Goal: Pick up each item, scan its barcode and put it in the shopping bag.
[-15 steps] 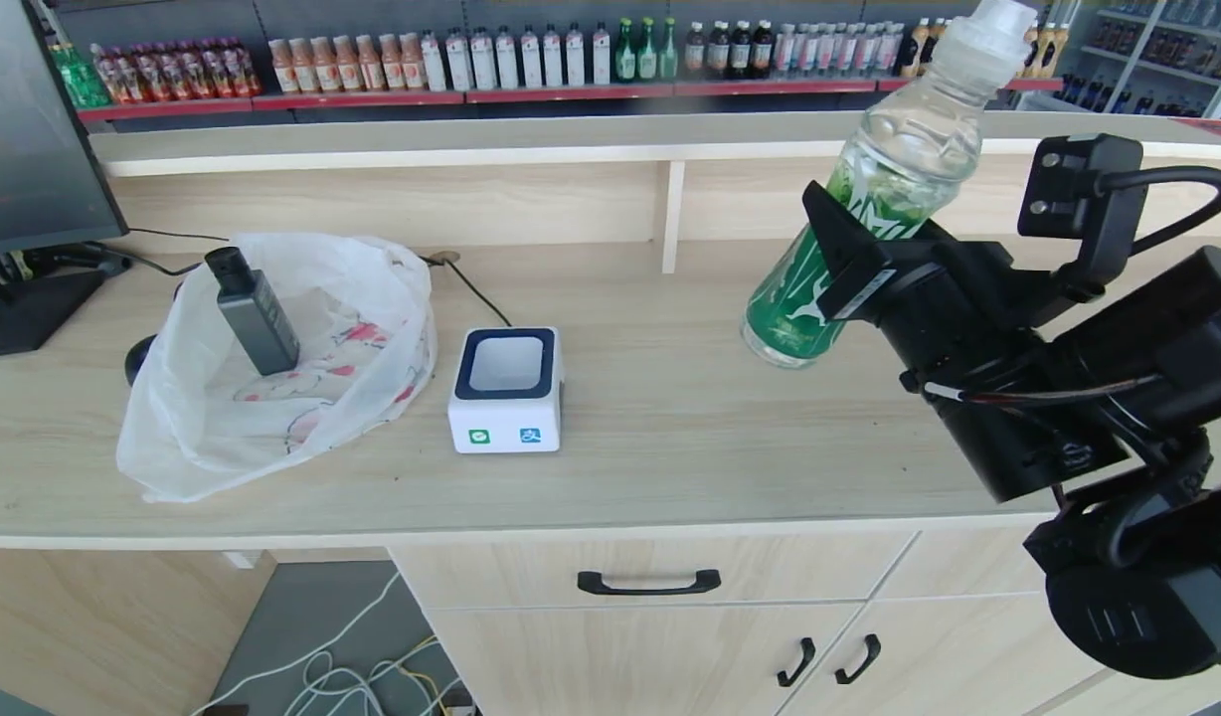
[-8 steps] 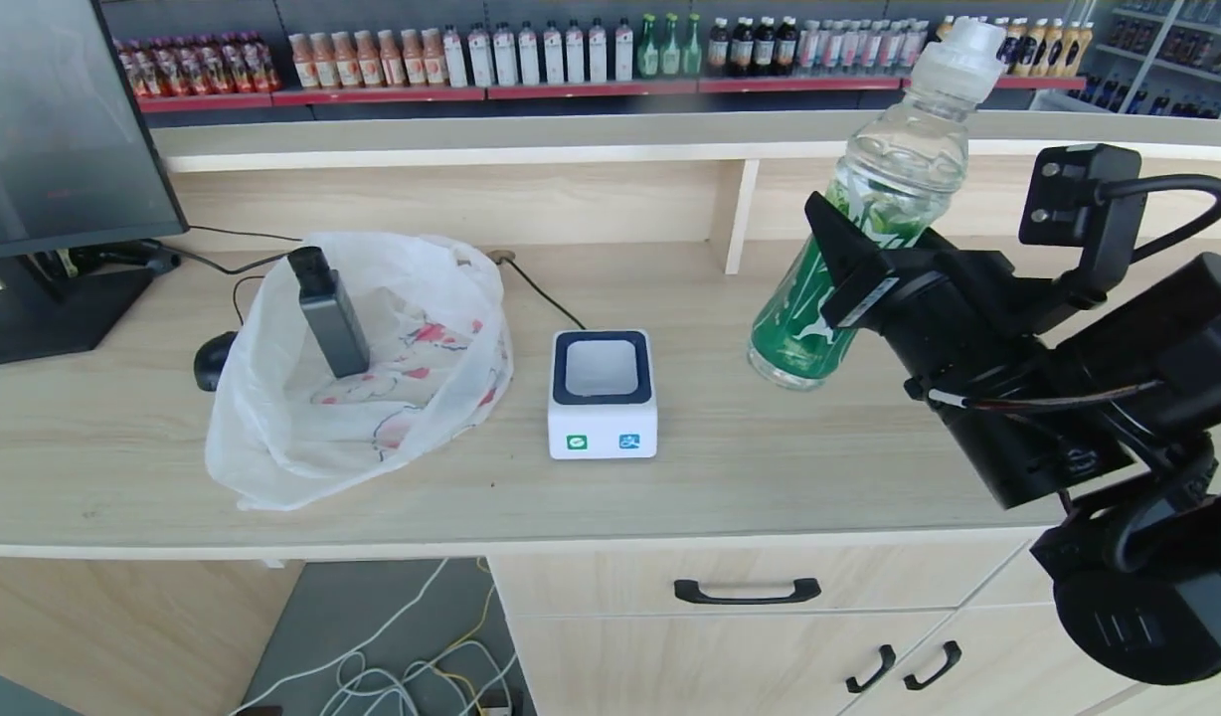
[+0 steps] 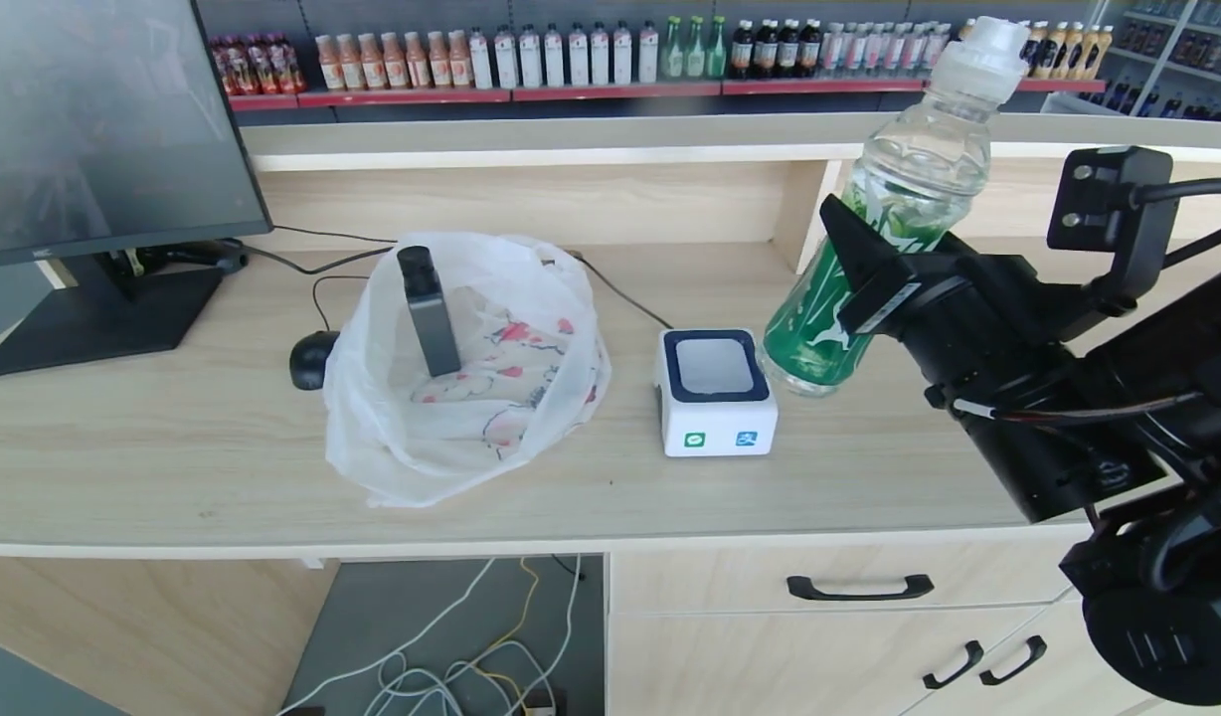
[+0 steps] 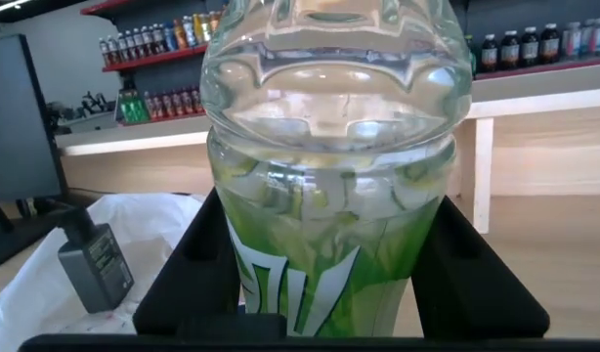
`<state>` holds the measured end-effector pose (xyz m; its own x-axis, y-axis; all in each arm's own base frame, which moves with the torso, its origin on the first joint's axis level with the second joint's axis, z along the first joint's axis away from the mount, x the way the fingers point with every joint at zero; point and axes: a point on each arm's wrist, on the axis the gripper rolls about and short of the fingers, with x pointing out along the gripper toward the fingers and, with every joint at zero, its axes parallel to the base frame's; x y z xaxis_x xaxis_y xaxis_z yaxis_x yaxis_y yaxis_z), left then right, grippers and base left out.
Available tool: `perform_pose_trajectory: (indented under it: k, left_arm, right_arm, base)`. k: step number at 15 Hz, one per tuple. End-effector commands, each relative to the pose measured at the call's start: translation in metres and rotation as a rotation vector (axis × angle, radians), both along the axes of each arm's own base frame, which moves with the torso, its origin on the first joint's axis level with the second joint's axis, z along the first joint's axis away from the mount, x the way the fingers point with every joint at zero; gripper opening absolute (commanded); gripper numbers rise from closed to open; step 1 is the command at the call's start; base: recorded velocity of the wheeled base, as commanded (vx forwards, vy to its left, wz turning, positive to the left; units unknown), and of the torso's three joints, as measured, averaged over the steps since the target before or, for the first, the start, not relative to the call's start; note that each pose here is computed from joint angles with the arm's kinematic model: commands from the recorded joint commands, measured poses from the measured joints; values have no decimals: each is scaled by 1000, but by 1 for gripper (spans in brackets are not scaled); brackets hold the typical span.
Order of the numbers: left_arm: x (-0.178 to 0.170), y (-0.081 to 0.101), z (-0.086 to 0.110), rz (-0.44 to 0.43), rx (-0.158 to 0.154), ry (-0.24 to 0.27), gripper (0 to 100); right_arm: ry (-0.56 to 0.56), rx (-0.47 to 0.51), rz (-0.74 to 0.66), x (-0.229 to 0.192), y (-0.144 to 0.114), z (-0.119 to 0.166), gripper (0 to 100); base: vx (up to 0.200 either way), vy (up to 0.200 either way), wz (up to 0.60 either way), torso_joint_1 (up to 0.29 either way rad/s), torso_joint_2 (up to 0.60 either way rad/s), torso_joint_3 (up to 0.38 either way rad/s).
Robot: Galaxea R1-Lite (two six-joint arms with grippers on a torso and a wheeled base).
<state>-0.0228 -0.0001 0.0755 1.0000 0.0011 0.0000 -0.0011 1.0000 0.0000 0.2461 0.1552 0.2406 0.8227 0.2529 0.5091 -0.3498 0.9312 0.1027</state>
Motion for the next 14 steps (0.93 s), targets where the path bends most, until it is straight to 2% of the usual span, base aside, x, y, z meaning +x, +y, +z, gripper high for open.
perform_pose_trajectory:
  k: [1, 14]
  left_arm:
    - [0, 0, 0, 0, 0, -2, 100]
    - [0, 0, 0, 0, 0, -2, 100]
  right_arm:
    - [-2, 1, 0, -1, -1, 0, 0]
    - [29, -25, -15, 13, 4, -12, 0]
  base:
    - [0, 0, 0, 0, 0, 0]
    - [0, 0, 0, 0, 0, 0]
